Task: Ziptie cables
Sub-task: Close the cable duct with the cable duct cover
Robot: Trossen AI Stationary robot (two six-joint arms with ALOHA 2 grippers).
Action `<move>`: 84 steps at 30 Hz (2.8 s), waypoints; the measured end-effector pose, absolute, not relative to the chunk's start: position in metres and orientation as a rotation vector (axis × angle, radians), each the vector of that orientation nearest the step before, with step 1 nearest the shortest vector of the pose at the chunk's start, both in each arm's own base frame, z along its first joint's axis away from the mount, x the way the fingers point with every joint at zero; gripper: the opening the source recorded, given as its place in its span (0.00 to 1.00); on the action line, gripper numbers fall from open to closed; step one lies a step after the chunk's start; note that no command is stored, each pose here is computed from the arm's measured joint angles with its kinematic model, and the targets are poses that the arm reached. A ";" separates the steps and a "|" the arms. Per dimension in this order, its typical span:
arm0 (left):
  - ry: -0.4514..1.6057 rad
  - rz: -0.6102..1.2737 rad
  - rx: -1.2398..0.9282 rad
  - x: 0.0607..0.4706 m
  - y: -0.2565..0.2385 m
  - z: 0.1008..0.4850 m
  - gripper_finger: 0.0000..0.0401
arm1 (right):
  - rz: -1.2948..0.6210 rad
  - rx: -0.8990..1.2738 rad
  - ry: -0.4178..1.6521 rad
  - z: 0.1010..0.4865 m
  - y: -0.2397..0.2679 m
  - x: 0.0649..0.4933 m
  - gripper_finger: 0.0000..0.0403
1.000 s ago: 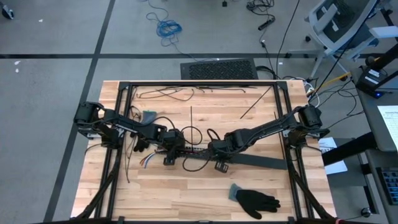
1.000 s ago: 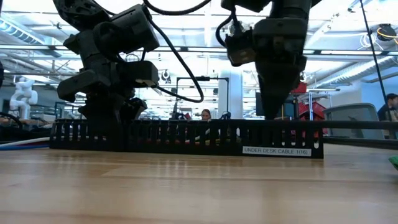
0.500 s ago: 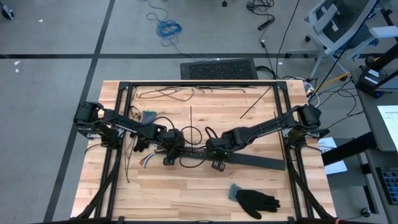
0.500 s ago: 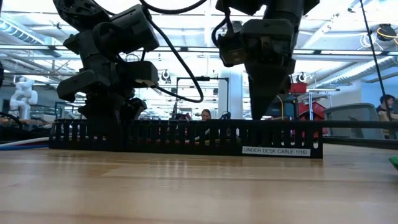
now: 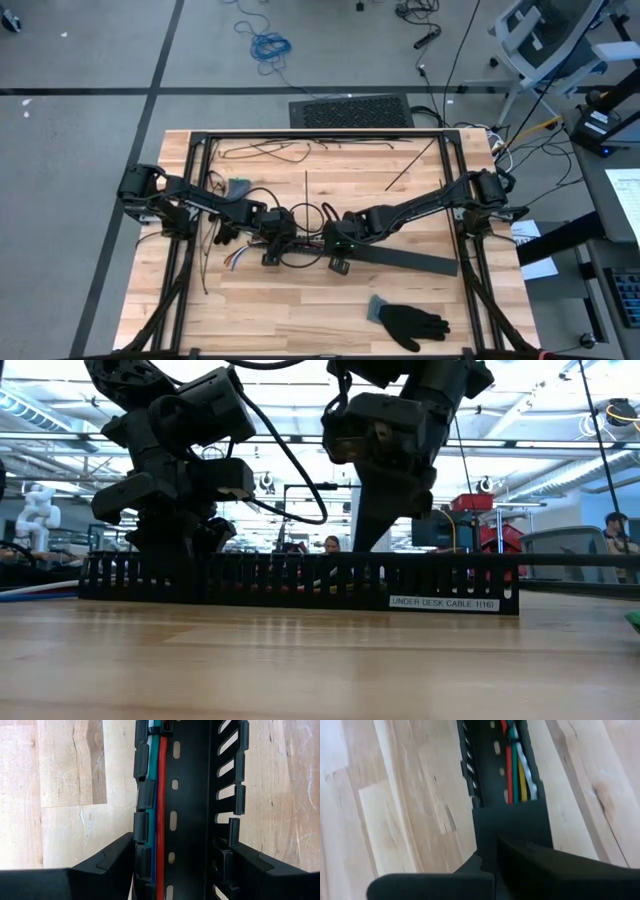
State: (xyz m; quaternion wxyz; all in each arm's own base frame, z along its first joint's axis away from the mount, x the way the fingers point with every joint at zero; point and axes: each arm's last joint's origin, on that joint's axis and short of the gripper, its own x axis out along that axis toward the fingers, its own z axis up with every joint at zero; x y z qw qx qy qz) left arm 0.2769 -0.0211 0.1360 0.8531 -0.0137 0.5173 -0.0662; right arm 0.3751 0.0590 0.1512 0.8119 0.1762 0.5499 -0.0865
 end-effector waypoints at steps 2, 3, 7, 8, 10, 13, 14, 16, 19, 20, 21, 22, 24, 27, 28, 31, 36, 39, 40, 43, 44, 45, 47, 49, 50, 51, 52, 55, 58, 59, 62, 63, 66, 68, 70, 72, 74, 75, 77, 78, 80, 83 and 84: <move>1.088 -0.139 -0.028 0.277 -0.021 0.136 0.59 | -0.182 0.370 1.166 0.149 0.059 0.377 0.00; 1.088 -0.138 -0.028 0.277 -0.021 0.136 0.59 | -0.181 0.373 1.160 0.147 0.058 0.378 0.00; 1.089 -0.135 -0.027 0.277 -0.021 0.136 0.59 | -0.166 0.365 1.120 0.148 0.058 0.383 0.00; 1.089 -0.135 -0.026 0.277 -0.021 0.136 0.59 | -0.155 0.354 1.102 0.149 0.057 0.384 0.00; 1.090 -0.133 -0.025 0.277 -0.021 0.136 0.59 | -0.142 0.344 1.069 0.154 0.055 0.384 0.00; 1.077 -0.122 -0.027 0.279 -0.021 0.137 0.59 | -0.158 0.353 1.049 0.163 0.051 0.382 0.00; 1.074 -0.117 -0.025 0.279 -0.021 0.138 0.59 | -0.158 0.353 1.043 0.167 0.050 0.381 0.00; 1.052 -0.111 -0.022 0.281 -0.020 0.138 0.59 | -0.164 0.338 1.026 0.170 0.048 0.381 0.00; 1.044 -0.110 -0.022 0.282 -0.020 0.139 0.59 | -0.177 0.325 0.979 0.181 0.044 0.380 0.00; 1.038 -0.110 -0.023 0.283 -0.020 0.139 0.59 | -0.178 0.330 0.958 0.186 0.042 0.380 0.00; 1.036 -0.111 -0.023 0.283 -0.020 0.139 0.59 | -0.179 0.335 0.945 0.191 0.040 0.380 0.00; 1.039 -0.112 -0.023 0.283 -0.020 0.139 0.59 | -0.183 0.336 0.940 0.194 0.038 0.378 0.00; 1.040 -0.112 -0.023 0.282 -0.020 0.139 0.59 | -0.193 0.315 0.917 0.203 0.034 0.375 0.00; 1.043 -0.116 -0.025 0.282 -0.021 0.139 0.59 | -0.210 0.298 0.886 0.226 0.028 0.365 0.00; 1.045 -0.117 -0.026 0.282 -0.021 0.139 0.59 | -0.218 0.294 0.902 0.232 0.027 0.358 0.00; 1.046 -0.118 -0.025 0.282 -0.021 0.139 0.59 | -0.252 0.293 1.014 0.245 0.025 0.334 0.00; 1.040 -0.116 -0.024 0.282 -0.021 0.139 0.59 | -0.284 0.262 1.236 0.244 0.040 0.305 0.00; 1.022 -0.117 -0.024 0.284 -0.021 0.140 0.59 | -0.267 0.233 1.282 0.234 0.053 0.307 0.00; 1.016 -0.116 -0.024 0.284 -0.021 0.141 0.59 | -0.265 0.229 1.292 0.229 0.057 0.309 0.00; 1.009 -0.116 -0.024 0.285 -0.021 0.141 0.59 | -0.250 0.210 1.334 0.211 0.067 0.317 0.00; 1.010 -0.115 -0.024 0.284 -0.021 0.141 0.59 | -0.249 0.204 1.344 0.205 0.069 0.319 0.00; 1.012 -0.114 -0.028 0.284 -0.021 0.141 0.59 | -0.249 0.199 1.355 0.200 0.071 0.321 0.00; 1.015 -0.104 -0.045 0.284 -0.021 0.141 0.59 | -0.256 0.192 1.380 0.191 0.072 0.324 0.00; 1.021 -0.101 -0.045 0.283 -0.021 0.140 0.59 | -0.260 0.186 1.392 0.185 0.073 0.327 0.00; 1.023 -0.101 -0.044 0.283 -0.021 0.140 0.59 | -0.262 0.179 1.404 0.181 0.073 0.329 0.00; 1.029 -0.100 -0.045 0.283 -0.021 0.140 0.59 | -0.259 0.174 1.404 0.178 0.073 0.330 0.00; 1.036 -0.100 -0.045 0.282 -0.021 0.139 0.59 | -0.251 0.164 1.401 0.175 0.073 0.332 0.00; 1.051 -0.102 -0.047 0.281 -0.021 0.138 0.59 | -0.220 0.145 1.375 0.169 0.075 0.338 0.00; 1.064 -0.105 -0.050 0.279 -0.021 0.138 0.59 | -0.209 0.152 1.350 0.164 0.074 0.344 0.00; 1.066 -0.104 -0.054 0.279 -0.021 0.138 0.59 | -0.208 0.158 1.344 0.163 0.073 0.345 0.00; 1.074 -0.101 -0.065 0.278 -0.021 0.138 0.59 | -0.190 0.156 1.328 0.162 0.070 0.349 0.00; 1.076 -0.100 -0.066 0.278 -0.021 0.138 0.59 | -0.182 0.157 1.316 0.162 0.069 0.351 0.00; 1.079 -0.100 -0.067 0.278 -0.021 0.137 0.59 | -0.171 0.168 1.285 0.162 0.065 0.355 0.00; 1.080 -0.099 -0.068 0.278 -0.021 0.137 0.59 | -0.172 0.179 1.272 0.162 0.064 0.356 0.00; 1.084 -0.099 -0.067 0.278 -0.021 0.137 0.59 | -0.152 0.190 1.267 0.163 0.064 0.357 0.00; 1.087 -0.099 -0.068 0.278 -0.021 0.137 0.59 | -0.120 0.194 1.256 0.167 0.065 0.356 0.00; 1.090 -0.099 -0.067 0.277 -0.021 0.138 0.59 | -0.100 0.190 1.239 0.172 0.067 0.355 0.00; 1.090 -0.099 -0.066 0.277 -0.021 0.138 0.59 | -0.096 0.186 1.230 0.175 0.067 0.354 0.00; 1.089 -0.100 -0.065 0.278 -0.021 0.138 0.59 | -0.086 0.189 1.217 0.181 0.067 0.353 0.00; 1.089 -0.100 -0.064 0.278 -0.021 0.138 0.59 | -0.083 0.191 1.212 0.182 0.067 0.352 0.00; 1.088 -0.105 -0.057 0.278 -0.021 0.138 0.59 | -0.078 0.194 1.205 0.185 0.067 0.352 0.00; 1.079 -0.101 -0.053 0.279 -0.021 0.138 0.59 | -0.060 0.198 1.182 0.192 0.067 0.350 0.00; 1.079 -0.098 -0.054 0.279 -0.021 0.138 0.59 | -0.058 0.201 1.172 0.195 0.067 0.350 0.00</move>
